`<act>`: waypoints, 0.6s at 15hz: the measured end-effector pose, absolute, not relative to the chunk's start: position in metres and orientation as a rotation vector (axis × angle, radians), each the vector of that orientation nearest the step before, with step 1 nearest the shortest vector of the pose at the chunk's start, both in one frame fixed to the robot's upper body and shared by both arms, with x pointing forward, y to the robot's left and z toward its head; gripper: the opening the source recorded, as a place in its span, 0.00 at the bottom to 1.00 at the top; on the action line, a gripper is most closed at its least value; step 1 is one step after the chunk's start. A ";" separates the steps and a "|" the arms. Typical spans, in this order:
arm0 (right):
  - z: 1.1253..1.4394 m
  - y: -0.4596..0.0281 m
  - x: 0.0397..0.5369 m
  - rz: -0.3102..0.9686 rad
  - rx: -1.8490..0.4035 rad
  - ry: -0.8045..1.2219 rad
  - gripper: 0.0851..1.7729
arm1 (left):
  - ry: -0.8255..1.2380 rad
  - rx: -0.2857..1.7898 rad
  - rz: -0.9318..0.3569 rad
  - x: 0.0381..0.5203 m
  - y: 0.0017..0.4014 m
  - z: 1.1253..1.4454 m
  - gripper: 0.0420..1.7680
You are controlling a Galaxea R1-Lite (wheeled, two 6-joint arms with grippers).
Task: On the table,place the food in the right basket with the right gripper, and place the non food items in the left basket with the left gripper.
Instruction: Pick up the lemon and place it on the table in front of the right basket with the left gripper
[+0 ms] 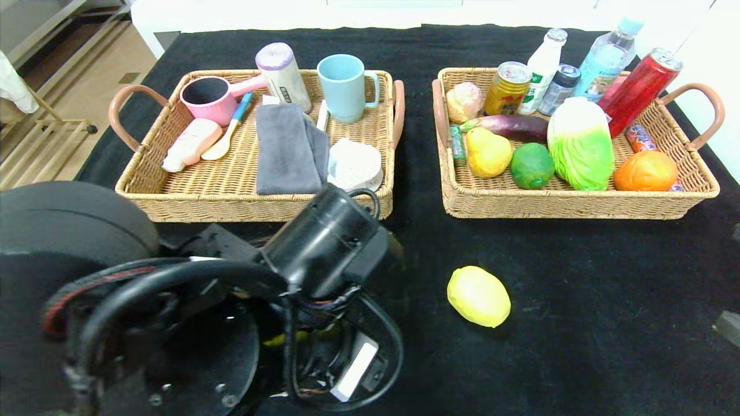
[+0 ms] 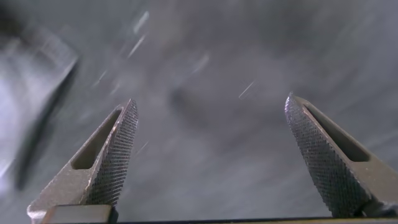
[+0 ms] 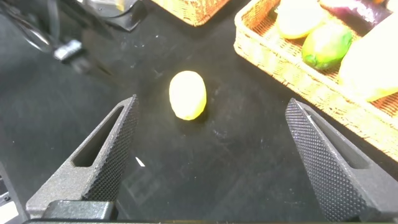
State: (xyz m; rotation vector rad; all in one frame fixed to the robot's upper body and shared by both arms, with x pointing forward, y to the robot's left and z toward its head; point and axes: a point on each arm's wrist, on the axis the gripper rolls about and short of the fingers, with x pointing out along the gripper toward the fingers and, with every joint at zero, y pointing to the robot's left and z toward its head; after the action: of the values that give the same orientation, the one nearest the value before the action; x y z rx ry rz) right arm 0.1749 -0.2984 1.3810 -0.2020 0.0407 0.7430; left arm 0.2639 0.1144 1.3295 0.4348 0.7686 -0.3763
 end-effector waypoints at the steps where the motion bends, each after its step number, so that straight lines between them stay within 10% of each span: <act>1: 1.380 -0.298 0.176 0.743 -0.202 0.048 0.96 | 0.768 0.430 -0.367 0.262 0.127 1.332 0.96; 9: 1.375 -0.295 0.183 0.749 -0.202 0.080 0.96 | 0.726 0.424 -0.337 0.265 0.202 1.356 0.97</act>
State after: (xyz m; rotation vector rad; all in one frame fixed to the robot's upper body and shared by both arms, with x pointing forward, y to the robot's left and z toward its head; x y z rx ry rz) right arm 0.1829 -0.2953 1.3754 -0.2021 0.0805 0.7491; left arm 0.2645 0.2024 1.3557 0.4238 0.7261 -0.3370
